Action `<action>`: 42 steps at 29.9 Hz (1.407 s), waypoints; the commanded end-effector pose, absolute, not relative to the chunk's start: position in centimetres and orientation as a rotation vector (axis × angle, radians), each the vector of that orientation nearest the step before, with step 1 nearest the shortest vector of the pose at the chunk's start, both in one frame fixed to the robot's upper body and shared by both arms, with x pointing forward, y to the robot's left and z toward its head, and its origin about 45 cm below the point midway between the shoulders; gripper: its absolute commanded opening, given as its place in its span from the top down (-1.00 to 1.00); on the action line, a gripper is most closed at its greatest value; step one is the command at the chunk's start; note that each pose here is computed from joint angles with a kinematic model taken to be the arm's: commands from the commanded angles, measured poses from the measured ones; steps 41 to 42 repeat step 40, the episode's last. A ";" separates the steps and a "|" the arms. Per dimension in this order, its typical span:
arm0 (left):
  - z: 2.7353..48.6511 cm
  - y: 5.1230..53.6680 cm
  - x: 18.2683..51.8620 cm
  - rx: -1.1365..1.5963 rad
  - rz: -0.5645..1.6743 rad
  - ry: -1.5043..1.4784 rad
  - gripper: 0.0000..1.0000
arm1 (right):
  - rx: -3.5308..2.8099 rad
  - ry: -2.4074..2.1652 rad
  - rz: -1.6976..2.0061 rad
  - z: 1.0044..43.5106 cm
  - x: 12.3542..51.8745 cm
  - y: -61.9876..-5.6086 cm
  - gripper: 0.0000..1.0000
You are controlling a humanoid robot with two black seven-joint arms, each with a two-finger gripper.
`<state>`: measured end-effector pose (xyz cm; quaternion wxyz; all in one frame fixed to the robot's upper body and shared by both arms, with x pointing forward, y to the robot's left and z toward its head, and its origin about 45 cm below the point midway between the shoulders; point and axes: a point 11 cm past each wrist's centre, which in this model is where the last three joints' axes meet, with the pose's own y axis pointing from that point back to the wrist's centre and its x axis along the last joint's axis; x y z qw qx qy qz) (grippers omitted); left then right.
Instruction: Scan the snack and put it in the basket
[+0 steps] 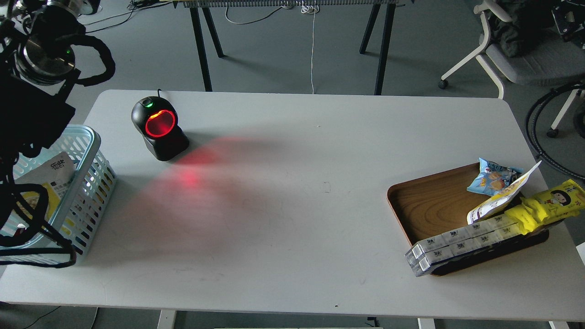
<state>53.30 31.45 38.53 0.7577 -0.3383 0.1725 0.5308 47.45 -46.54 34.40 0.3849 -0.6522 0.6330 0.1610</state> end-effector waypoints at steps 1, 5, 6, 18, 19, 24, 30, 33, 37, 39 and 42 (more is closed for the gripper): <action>36.8 29.7 53.3 -0.734 1.140 0.417 -0.99 | -1.635 1.589 0.442 33.6 47.5 -46.0 -0.99; 35.6 28.5 53.2 -0.727 1.130 0.445 -0.99 | -1.627 1.577 0.445 33.7 47.5 -45.9 -0.99; 35.4 28.6 53.2 -0.725 1.133 0.448 -0.99 | -1.625 1.575 0.444 33.7 47.5 -45.9 -0.99; 32.3 28.4 52.6 -0.704 1.152 0.500 -0.99 | -1.609 1.517 0.522 31.9 48.4 -42.9 -0.99; 31.4 28.4 52.3 -0.697 1.157 0.515 -0.99 | -1.606 1.516 0.519 32.1 48.4 -43.0 -0.99; 30.4 28.4 52.0 -0.699 1.164 0.534 -1.00 | -1.615 1.500 0.505 33.0 48.7 -42.7 -0.99; 30.9 28.8 52.1 -0.755 1.171 0.532 -1.00 | -1.632 1.486 0.485 34.1 49.1 -42.3 -0.99; 30.6 28.7 52.0 -0.757 1.173 0.539 -1.00 | -1.635 1.485 0.477 34.5 49.2 -42.3 -0.99; 30.5 28.5 52.0 -0.757 1.170 0.544 -1.00 | -1.639 1.483 0.476 34.5 49.3 -42.2 -0.99; 30.4 28.2 52.0 -0.756 1.165 0.550 -1.00 | -1.639 1.483 0.476 34.5 49.3 -42.2 -0.99; 30.4 28.2 52.0 -0.756 1.165 0.550 -1.00 | -1.639 1.483 0.476 34.5 49.3 -42.2 -0.99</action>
